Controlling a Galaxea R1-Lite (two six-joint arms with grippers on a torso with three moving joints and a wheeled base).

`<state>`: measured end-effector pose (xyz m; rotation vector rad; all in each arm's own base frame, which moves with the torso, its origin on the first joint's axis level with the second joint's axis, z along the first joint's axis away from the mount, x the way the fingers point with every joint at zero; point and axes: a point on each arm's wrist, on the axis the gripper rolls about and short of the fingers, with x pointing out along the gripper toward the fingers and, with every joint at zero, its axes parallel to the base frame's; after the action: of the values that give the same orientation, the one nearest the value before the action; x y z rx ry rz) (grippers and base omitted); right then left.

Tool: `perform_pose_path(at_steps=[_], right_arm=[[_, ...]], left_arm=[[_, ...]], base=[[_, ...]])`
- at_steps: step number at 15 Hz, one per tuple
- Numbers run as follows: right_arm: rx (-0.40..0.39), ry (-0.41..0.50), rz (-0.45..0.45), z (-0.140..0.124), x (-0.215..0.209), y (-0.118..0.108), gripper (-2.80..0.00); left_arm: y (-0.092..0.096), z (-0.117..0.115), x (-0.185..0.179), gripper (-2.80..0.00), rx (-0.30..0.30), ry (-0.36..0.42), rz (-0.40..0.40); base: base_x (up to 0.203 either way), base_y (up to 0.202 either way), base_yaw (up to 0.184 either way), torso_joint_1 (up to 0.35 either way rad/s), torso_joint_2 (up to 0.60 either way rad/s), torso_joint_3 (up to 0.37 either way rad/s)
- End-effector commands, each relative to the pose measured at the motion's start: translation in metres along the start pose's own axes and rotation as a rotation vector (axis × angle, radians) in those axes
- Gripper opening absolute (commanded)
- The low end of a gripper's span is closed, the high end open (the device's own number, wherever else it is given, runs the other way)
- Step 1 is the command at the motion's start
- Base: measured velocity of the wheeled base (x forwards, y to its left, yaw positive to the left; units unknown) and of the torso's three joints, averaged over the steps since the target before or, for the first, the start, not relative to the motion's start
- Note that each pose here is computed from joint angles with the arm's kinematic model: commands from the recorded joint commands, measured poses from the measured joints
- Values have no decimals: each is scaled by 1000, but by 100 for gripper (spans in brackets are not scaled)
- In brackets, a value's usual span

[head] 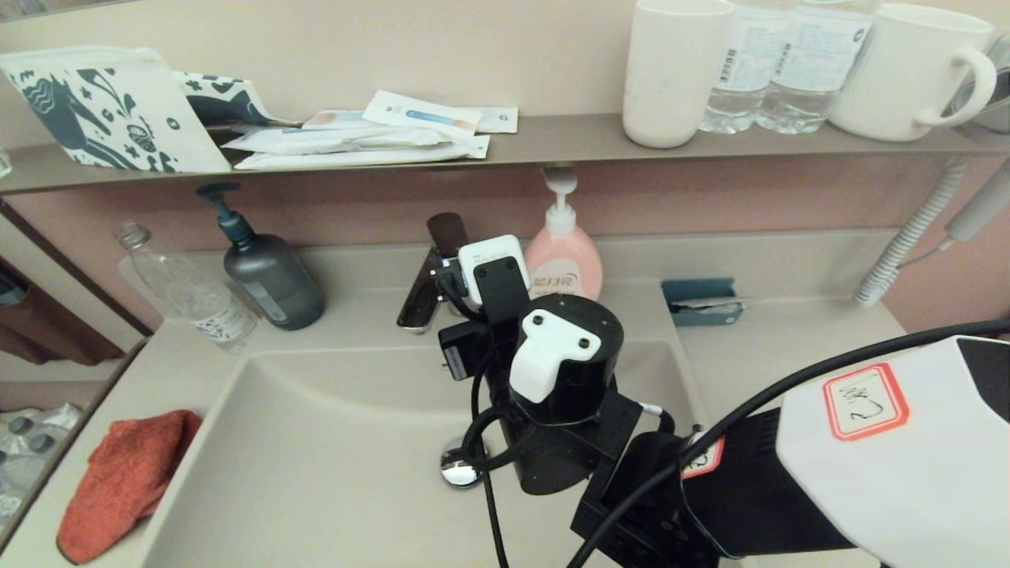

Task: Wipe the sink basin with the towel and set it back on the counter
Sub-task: Turn on the faucet

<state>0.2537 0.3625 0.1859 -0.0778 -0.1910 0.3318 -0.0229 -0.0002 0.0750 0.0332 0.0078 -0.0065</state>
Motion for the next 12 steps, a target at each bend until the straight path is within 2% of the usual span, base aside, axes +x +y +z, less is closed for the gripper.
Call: perform_pose_path(at_steps=[1, 12], right_arm=[[-2, -5, -9, -9, 10, 5, -280], [33, -96, -24, 6, 45, 14, -280]], left_arm=[[0, 0, 0, -280, 1, 0, 0], [0, 0, 0, -280, 1, 0, 0]], base=[[0, 0, 0, 0, 0, 0], [0, 0, 0, 0, 0, 0]])
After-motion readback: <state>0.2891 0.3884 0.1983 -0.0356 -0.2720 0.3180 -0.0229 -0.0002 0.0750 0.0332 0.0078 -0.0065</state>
